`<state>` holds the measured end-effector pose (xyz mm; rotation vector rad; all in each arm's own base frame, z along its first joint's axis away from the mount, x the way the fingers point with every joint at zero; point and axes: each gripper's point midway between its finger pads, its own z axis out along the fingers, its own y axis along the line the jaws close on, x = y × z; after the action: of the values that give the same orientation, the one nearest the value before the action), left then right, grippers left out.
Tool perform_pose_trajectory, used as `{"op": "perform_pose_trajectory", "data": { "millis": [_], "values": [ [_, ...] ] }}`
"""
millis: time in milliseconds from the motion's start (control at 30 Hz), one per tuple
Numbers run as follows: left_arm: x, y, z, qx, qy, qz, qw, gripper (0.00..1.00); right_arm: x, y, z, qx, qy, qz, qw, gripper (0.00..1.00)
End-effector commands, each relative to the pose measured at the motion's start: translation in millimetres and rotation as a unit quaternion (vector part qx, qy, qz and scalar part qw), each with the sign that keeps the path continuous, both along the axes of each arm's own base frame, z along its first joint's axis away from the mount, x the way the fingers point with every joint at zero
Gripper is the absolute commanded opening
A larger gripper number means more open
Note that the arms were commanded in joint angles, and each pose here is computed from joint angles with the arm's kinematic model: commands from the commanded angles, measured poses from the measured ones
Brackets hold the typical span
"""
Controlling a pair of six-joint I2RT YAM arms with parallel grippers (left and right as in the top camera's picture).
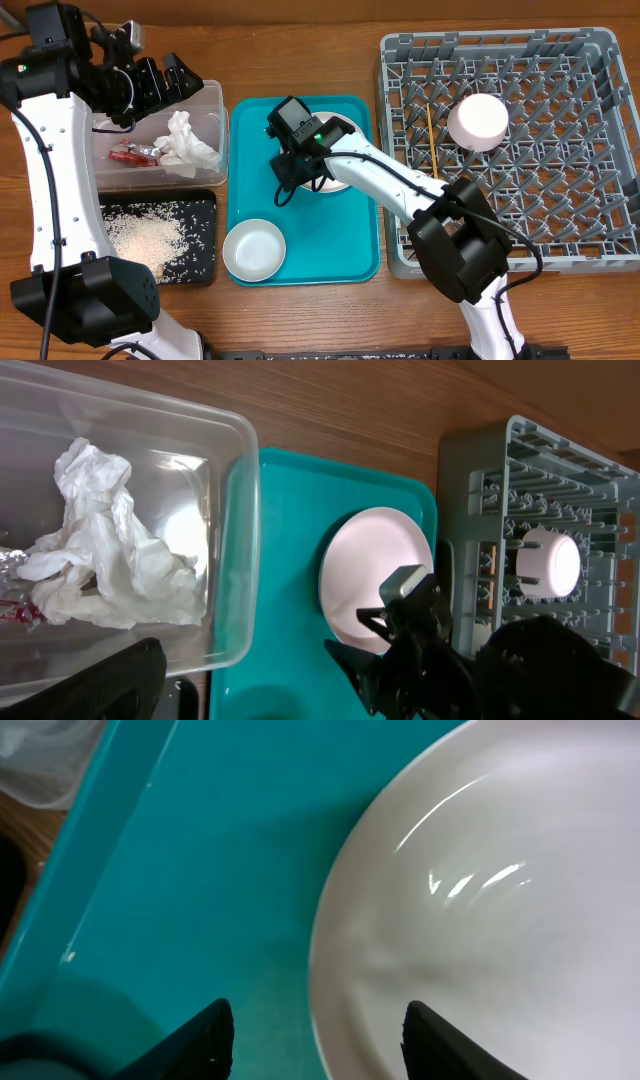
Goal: Sort waste into correct bins and load items into the dishwasher
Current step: 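Grasp the white plate's rim on the teal tray with right gripper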
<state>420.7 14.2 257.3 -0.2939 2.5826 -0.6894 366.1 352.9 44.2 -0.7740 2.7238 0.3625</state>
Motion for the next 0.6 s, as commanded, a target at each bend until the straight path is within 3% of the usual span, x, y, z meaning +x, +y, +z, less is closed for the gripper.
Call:
{"op": "perform_pose_trajectory", "data": {
  "millis": [0, 133, 200, 300, 433, 467, 567],
  "values": [
    [2, -2, 8, -0.001, -0.015, -0.008, 1.000, 1.00, -5, -3, -31, -0.039, 0.002, 0.027, 0.999, 0.56],
    [2, -2, 8, -0.001, -0.015, -0.008, 1.000, 1.00, -12, 0, -46, -0.050, 0.013, 0.035, 0.998, 0.56],
    [2, -2, 8, -0.001, -0.015, -0.008, 1.000, 1.00, -14, 0, -48, -0.052, 0.015, 0.036, 0.998, 0.49],
    [2, -2, 8, -0.001, -0.015, -0.008, 1.000, 1.00, -14, 0, -48, -0.052, 0.016, 0.034, 0.998, 0.28],
    [2, -2, 8, -0.001, -0.015, -0.008, 1.000, 1.00, -13, 1, -45, -0.050, 0.015, 0.034, 0.998, 0.12],
    [2, -2, 8, -0.001, -0.015, -0.008, 1.000, 1.00, -14, 3, -37, -0.046, 0.020, 0.036, 0.998, 0.04],
    [2, -2, 8, -0.001, -0.015, -0.008, 1.000, 1.00, -16, 16, -11, -0.014, 0.027, 0.046, 0.998, 0.04]
  ]
}}
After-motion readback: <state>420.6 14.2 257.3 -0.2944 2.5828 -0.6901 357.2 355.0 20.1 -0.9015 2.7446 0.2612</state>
